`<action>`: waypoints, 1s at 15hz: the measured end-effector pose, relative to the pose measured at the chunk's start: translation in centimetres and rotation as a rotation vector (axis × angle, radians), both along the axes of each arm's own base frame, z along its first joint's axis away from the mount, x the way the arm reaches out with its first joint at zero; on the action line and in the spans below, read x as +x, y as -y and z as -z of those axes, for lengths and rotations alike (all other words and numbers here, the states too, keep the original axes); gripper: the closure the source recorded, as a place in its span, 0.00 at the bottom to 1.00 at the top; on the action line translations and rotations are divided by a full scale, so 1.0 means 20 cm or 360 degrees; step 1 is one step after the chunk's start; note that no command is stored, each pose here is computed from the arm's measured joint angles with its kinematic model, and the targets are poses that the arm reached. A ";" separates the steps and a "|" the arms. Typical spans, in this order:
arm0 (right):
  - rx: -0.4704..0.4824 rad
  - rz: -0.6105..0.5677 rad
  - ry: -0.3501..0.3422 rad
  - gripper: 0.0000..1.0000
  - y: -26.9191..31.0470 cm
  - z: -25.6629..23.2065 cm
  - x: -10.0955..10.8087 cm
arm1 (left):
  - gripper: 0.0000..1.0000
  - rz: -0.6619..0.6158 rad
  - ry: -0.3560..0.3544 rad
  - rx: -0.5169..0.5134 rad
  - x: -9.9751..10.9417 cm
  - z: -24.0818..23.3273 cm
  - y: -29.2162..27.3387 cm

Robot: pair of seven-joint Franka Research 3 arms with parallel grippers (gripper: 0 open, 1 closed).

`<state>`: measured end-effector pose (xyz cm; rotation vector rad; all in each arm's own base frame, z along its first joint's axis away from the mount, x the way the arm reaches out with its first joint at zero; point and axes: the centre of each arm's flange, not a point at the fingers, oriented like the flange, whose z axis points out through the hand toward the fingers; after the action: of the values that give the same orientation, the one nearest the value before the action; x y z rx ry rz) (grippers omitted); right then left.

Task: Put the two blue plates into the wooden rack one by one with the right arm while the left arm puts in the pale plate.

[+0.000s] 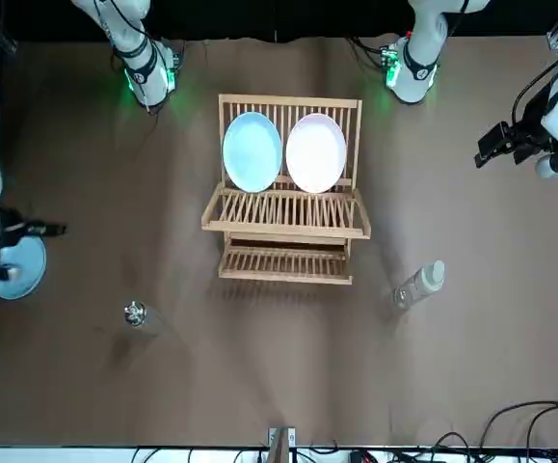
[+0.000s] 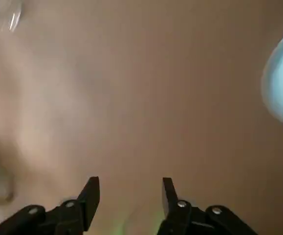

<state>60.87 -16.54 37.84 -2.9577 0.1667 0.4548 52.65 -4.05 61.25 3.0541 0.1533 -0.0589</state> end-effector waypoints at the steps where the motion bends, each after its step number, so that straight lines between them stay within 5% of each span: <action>1: -0.0041 -0.0006 0.0130 0.40 0.14 0.03 0.03 | 0.00 0.0000 0.0006 0.0000 0.00 -0.01 0.00; 5: -0.0111 -0.0180 0.0355 0.30 0.70 0.17 -0.07 | 0.00 0.0024 0.0016 0.0045 0.01 -0.01 0.02; 8: -0.0231 -0.0229 0.0524 0.30 1.15 0.36 -0.33 | 0.00 0.0044 0.0028 0.0063 0.01 -0.03 0.05; 15: -0.0374 -0.0181 0.0614 0.27 1.36 0.69 -0.52 | 0.00 0.0063 0.0039 0.0062 0.01 -0.04 0.08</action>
<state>50.57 -43.78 24.11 -3.2231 0.0074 -0.1395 52.79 -5.55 62.03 3.0958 0.0939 -0.0210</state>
